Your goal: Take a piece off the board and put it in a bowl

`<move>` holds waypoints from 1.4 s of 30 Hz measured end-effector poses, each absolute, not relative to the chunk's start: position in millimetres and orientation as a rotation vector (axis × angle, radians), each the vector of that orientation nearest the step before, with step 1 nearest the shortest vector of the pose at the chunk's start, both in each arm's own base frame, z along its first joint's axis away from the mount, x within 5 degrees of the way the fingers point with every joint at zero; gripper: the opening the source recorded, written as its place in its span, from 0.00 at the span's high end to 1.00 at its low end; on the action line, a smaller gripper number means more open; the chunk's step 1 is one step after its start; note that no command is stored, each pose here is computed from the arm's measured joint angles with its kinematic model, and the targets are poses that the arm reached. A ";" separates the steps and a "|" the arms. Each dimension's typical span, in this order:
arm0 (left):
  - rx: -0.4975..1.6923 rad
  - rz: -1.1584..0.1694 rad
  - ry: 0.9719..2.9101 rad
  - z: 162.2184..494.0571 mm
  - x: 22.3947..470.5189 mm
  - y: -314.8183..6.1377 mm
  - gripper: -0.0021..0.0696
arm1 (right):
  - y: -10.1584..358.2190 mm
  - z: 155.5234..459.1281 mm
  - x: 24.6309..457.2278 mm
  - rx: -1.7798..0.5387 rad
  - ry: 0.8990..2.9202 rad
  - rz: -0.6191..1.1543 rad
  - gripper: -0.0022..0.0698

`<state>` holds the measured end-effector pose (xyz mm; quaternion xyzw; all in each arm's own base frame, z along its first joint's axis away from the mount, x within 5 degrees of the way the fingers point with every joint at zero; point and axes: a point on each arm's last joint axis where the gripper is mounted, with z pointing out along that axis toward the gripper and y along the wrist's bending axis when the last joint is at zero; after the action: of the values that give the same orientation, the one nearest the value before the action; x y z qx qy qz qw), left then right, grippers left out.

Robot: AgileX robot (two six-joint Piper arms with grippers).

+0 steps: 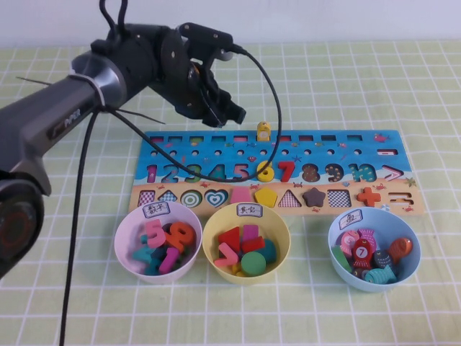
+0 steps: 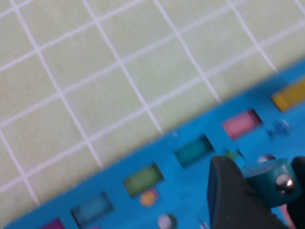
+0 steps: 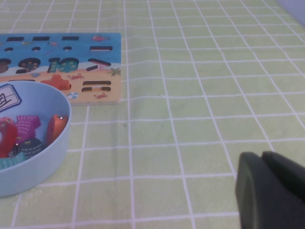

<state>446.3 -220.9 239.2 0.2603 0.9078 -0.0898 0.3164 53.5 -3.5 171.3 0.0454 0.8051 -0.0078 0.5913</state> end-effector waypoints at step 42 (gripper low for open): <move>1.544 -0.557 1.880 224.5 248.9 -346.4 0.69 | -3.5 171.3 53.5 0.106 1.873 -0.018 0.99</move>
<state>248.9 -346.4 224.5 0.5866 0.7144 -0.2118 0.3175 53.5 -3.5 171.3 0.0454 0.8051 -0.0078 0.5913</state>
